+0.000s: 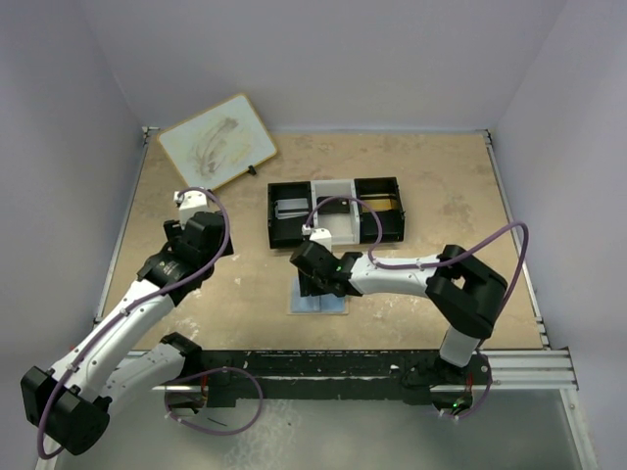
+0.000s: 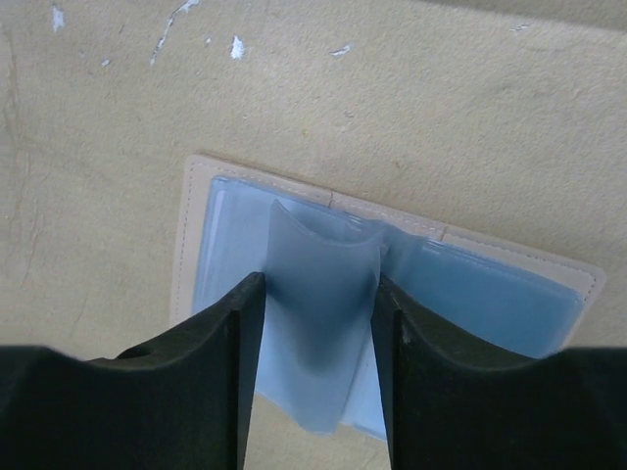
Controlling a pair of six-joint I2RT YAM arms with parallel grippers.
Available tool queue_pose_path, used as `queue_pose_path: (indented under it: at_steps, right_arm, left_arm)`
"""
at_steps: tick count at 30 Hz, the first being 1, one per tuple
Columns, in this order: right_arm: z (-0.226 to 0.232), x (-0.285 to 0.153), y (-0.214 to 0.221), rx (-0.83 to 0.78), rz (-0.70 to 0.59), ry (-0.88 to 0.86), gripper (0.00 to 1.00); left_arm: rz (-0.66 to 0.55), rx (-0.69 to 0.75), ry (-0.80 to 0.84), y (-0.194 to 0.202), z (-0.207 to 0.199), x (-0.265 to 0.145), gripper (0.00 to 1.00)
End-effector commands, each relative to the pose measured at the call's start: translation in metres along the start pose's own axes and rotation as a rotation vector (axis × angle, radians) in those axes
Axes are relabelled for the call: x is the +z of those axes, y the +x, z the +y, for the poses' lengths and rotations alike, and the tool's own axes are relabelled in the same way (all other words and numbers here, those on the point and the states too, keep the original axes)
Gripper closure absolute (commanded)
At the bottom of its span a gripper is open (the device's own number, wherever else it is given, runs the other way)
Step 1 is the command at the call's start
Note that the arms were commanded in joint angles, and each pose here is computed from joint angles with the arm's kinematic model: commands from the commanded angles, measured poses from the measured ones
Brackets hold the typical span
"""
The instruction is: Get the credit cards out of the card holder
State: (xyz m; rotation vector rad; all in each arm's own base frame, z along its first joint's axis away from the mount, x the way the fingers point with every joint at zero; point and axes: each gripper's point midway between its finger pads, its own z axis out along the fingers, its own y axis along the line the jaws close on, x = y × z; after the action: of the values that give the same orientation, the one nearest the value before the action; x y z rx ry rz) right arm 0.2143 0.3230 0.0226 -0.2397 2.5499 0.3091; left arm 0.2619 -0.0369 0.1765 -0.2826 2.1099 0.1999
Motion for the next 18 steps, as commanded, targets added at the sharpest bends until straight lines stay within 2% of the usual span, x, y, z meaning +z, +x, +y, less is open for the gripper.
queue_pose_path:
  at_steps: [1,5,6,8,10,18]
  right_arm:
    - [0.003,-0.001,0.017,0.027,0.055,-0.048,0.53]
    - [0.0,-0.003,0.014,0.063,0.051,-0.094,0.53]
    - [-0.001,-0.004,0.012,0.055,0.052,-0.084,0.48]
    - [-0.007,-0.003,0.006,0.032,0.044,-0.033,0.29]
    - [-0.005,0.001,-0.001,-0.021,0.035,-0.002,0.23]
    - [-0.012,0.012,0.012,-0.083,0.056,0.115,0.23]
  left_arm:
    - [-0.019,-0.016,0.009,-0.01,-0.003,-0.001,0.26]
    - [-0.02,-0.018,0.012,-0.01,-0.003,-0.001,0.26]
    - [-0.021,-0.019,0.013,-0.01,-0.003,-0.001,0.26]
    - [-0.019,-0.018,0.013,-0.01,-0.003,-0.001,0.26]
    - [-0.02,-0.018,0.012,-0.01,-0.003,-0.001,0.26]
    - [-0.039,-0.036,-0.019,-0.013,0.004,-0.003,0.26]
